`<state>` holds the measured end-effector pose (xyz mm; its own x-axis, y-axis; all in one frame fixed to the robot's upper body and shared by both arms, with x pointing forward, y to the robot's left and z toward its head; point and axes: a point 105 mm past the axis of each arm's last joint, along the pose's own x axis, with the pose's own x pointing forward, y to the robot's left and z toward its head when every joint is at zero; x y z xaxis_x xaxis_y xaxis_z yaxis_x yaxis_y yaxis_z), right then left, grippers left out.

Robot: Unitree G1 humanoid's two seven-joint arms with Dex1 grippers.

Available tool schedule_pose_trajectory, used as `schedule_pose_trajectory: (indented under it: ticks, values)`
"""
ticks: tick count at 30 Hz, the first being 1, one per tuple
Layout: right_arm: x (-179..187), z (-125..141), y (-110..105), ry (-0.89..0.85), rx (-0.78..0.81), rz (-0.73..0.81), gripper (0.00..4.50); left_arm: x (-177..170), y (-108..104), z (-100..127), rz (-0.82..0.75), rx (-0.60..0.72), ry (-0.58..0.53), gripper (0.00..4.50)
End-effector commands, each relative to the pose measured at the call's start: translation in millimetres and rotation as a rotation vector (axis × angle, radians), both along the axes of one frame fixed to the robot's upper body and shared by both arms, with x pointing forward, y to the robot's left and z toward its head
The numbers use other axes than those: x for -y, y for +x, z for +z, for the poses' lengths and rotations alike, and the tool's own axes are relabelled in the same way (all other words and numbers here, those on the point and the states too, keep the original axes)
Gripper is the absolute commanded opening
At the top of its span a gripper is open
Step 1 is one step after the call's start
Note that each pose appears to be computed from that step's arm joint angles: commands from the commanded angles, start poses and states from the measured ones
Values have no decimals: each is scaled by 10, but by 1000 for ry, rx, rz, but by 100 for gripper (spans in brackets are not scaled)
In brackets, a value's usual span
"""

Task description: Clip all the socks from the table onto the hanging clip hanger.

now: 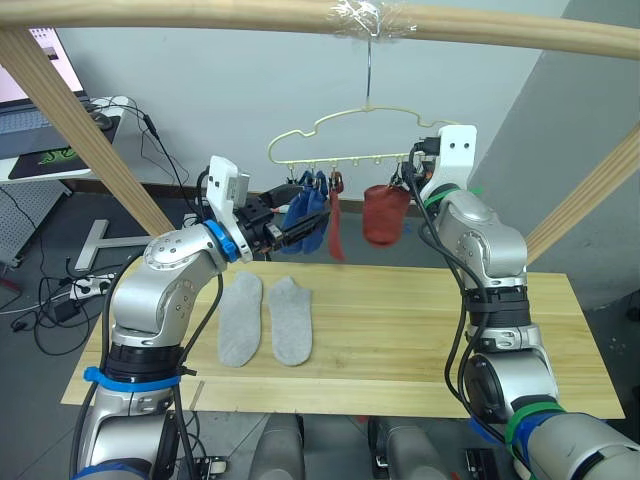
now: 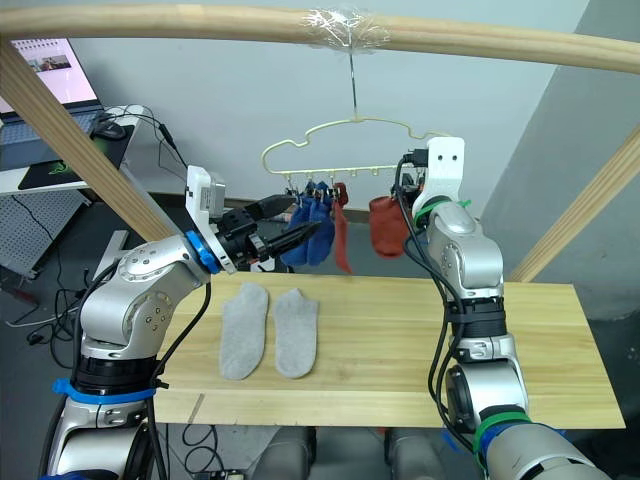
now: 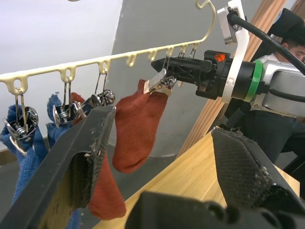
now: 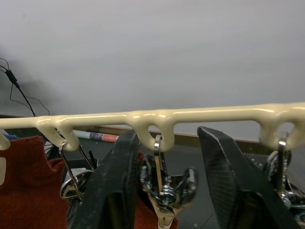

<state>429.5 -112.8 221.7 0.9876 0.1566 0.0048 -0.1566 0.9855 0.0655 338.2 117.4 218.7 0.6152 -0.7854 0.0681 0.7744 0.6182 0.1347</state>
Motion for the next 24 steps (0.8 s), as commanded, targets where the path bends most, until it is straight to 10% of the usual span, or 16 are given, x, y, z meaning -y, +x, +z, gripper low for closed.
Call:
schedule_pose_trajectory:
  ticks: [1, 4, 12, 24]
  values:
    - [30, 153, -39, 18, 56, -15, 72, 41, -46, 91, -14, 48, -3, 370]
    - [34, 154, -34, 19, 55, -18, 4, 41, -48, 89, -12, 48, -3, 370]
    - [53, 163, -26, 20, 57, -25, 1, 0, -6, -103, 43, -30, 54, 370]
    - [12, 186, -45, 30, 55, -13, 0, -424, 192, -1378, 214, -314, 383, 447]
